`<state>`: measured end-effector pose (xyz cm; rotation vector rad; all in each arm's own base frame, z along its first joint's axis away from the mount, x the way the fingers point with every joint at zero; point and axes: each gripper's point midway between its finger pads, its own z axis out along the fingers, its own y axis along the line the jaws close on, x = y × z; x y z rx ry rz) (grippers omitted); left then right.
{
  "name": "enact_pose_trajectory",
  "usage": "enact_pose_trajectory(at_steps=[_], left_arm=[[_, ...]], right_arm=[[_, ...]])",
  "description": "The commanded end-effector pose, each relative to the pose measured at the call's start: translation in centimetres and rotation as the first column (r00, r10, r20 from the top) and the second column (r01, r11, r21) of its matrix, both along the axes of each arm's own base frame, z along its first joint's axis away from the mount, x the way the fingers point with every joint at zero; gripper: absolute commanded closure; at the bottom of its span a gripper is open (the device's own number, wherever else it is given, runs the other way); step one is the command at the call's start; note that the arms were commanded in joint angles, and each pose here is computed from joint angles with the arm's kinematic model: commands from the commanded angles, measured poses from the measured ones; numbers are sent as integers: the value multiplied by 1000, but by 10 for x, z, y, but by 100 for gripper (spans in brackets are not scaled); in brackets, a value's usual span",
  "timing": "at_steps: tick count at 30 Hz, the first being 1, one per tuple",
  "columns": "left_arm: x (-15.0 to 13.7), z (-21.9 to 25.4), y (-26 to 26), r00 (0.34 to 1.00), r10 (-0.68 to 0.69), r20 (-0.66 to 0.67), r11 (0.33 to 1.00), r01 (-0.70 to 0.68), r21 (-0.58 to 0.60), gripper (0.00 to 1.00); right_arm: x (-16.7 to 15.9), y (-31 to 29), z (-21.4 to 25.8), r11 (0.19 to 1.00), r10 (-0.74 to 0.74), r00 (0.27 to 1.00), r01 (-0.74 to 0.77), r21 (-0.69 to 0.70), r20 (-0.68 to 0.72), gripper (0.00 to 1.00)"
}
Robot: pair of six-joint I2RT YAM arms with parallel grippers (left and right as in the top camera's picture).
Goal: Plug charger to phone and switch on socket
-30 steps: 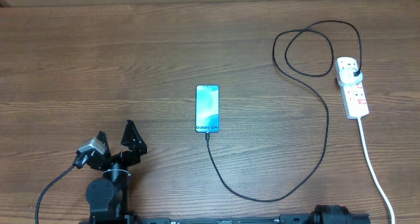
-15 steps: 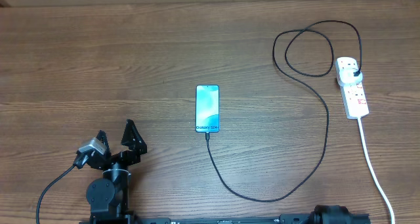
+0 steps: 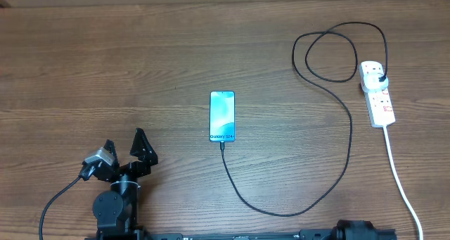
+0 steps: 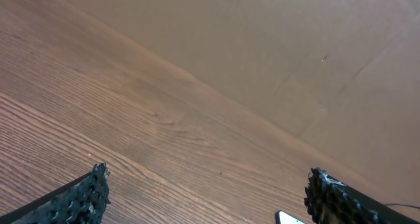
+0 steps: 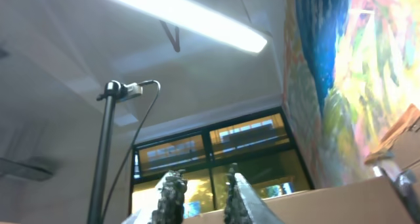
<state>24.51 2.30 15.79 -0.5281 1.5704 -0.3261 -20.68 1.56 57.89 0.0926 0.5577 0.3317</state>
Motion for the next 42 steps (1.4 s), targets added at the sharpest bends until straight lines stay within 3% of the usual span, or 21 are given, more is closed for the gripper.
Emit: enact_pose_trajectory(at_steps=[1, 6, 12, 16, 18, 19, 20, 24, 27, 32, 38, 42], left_arm=[[0, -1, -1, 1000, -7, 1, 1000, 7, 26, 1], [0, -1, -1, 1000, -7, 2, 1000, 7, 26, 1], [0, -1, -1, 1000, -7, 1, 1000, 7, 26, 0], [0, -1, -1, 1000, -7, 1, 1000, 7, 26, 0], [0, -1, -1, 1000, -7, 2, 1000, 7, 26, 0], [0, -1, -1, 1000, -7, 2, 1000, 7, 26, 0], [0, -1, -1, 1000, -7, 2, 1000, 7, 26, 0], [0, -1, -1, 1000, -7, 2, 1000, 7, 26, 0], [0, -1, -1, 1000, -7, 2, 1000, 7, 26, 0], [0, -1, -1, 1000, -7, 1, 1000, 7, 26, 0], [0, -1, -1, 1000, -7, 1, 1000, 7, 26, 0], [0, -1, -1, 1000, -7, 2, 1000, 7, 26, 0]], right_arm=[[-20, -3, -10, 1000, -2, 999, 1, 12, 47, 72], [-45, -3, -20, 1000, -1, 995, 0, 10, 102, 61], [-47, -12, -20, 999, -1, 994, -3, 38, 107, 51], [-46, -22, -20, 998, 24, 994, -29, 50, 105, 33], [-44, -26, -21, 998, 38, 994, -43, 50, 99, 18], [-43, -27, -21, 998, 43, 995, -48, 50, 95, 5], [-39, -28, -22, 997, 47, 996, -51, 51, 80, 0], [-18, -29, -25, 997, 53, 998, -54, 52, 22, 0], [15, -28, -28, 997, 53, 997, -50, 53, -54, 0], [98, -26, -49, 998, 50, 965, -36, 58, -257, 0], [229, -21, -110, 998, 46, 844, -20, 56, -534, 0], [293, -18, -153, 998, 47, 774, -17, 53, -632, 0]])
